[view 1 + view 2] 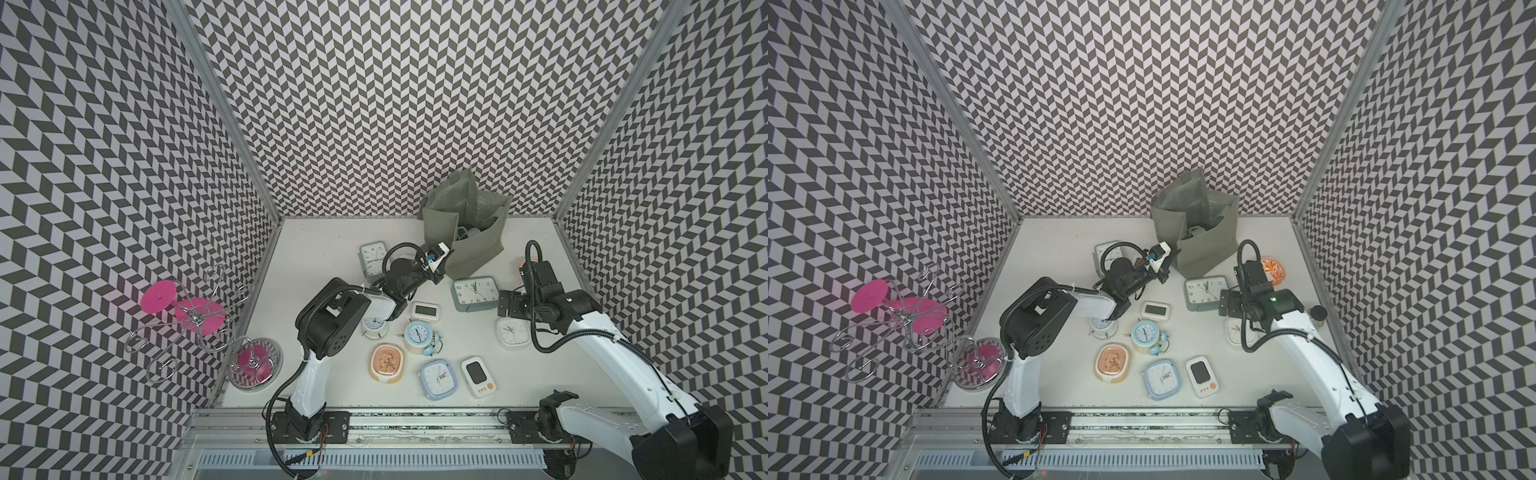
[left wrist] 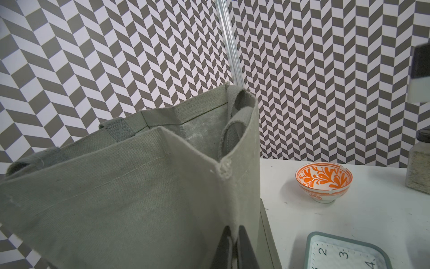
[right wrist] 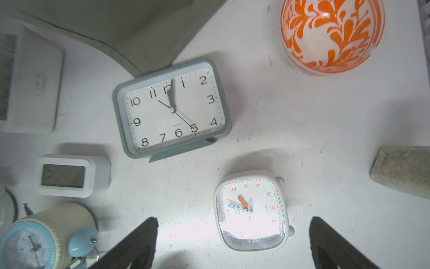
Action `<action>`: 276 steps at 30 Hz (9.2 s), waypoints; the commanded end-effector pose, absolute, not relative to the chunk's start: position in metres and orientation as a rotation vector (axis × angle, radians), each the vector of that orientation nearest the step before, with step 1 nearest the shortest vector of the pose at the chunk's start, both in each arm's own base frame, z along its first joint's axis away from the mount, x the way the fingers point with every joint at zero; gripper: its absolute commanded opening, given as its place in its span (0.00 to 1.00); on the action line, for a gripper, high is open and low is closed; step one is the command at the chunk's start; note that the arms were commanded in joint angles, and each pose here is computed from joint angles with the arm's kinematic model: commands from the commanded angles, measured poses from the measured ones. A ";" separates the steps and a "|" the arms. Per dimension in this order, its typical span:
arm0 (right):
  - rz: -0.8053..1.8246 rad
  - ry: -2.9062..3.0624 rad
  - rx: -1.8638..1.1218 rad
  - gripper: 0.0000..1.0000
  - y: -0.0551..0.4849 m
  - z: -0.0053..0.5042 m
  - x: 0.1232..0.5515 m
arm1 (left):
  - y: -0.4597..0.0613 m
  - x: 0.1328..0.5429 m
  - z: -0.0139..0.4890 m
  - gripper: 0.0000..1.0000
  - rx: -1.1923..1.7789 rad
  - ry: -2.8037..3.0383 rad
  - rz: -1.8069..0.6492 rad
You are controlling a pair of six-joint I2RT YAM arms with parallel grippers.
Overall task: Put the alarm clock into the canvas bag
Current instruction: Pick up the alarm from the center of the board, then place the alarm at the canvas bag, then pick up the alarm from the center of the board, then place the alarm at the canvas bag.
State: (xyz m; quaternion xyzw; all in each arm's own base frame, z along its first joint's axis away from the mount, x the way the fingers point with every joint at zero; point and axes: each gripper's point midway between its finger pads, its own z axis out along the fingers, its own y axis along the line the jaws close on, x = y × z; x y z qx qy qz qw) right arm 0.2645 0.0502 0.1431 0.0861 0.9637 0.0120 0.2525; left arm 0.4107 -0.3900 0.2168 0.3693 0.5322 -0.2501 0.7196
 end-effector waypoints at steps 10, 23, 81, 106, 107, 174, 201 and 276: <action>0.001 2.773 0.388 0.99 0.050 0.089 0.255 | -0.390 0.406 0.213 0.09 0.798 1.182 -0.583; -0.157 2.786 0.371 1.00 0.036 0.062 0.266 | -0.389 0.407 0.216 0.10 0.796 1.178 -0.570; 0.341 2.234 0.126 0.79 0.117 0.325 0.325 | -0.389 0.410 0.211 0.10 0.801 1.181 -0.561; 0.267 2.068 -0.002 0.76 0.166 0.358 0.564 | -0.395 0.404 0.211 0.10 0.819 1.174 -0.580; 0.257 2.077 -0.003 0.76 0.164 0.350 0.568 | -0.395 0.405 0.209 0.10 0.820 1.177 -0.579; 0.439 2.785 -0.141 0.89 0.147 0.135 0.198 | -0.391 0.412 0.204 0.10 0.801 1.199 -0.604; 0.521 3.042 -0.293 0.88 0.171 0.051 0.132 | -0.391 0.413 0.196 0.10 0.805 1.213 -0.596; 0.026 2.091 -0.183 0.61 0.169 0.298 0.569 | -0.400 0.402 0.205 0.10 0.818 1.188 -0.627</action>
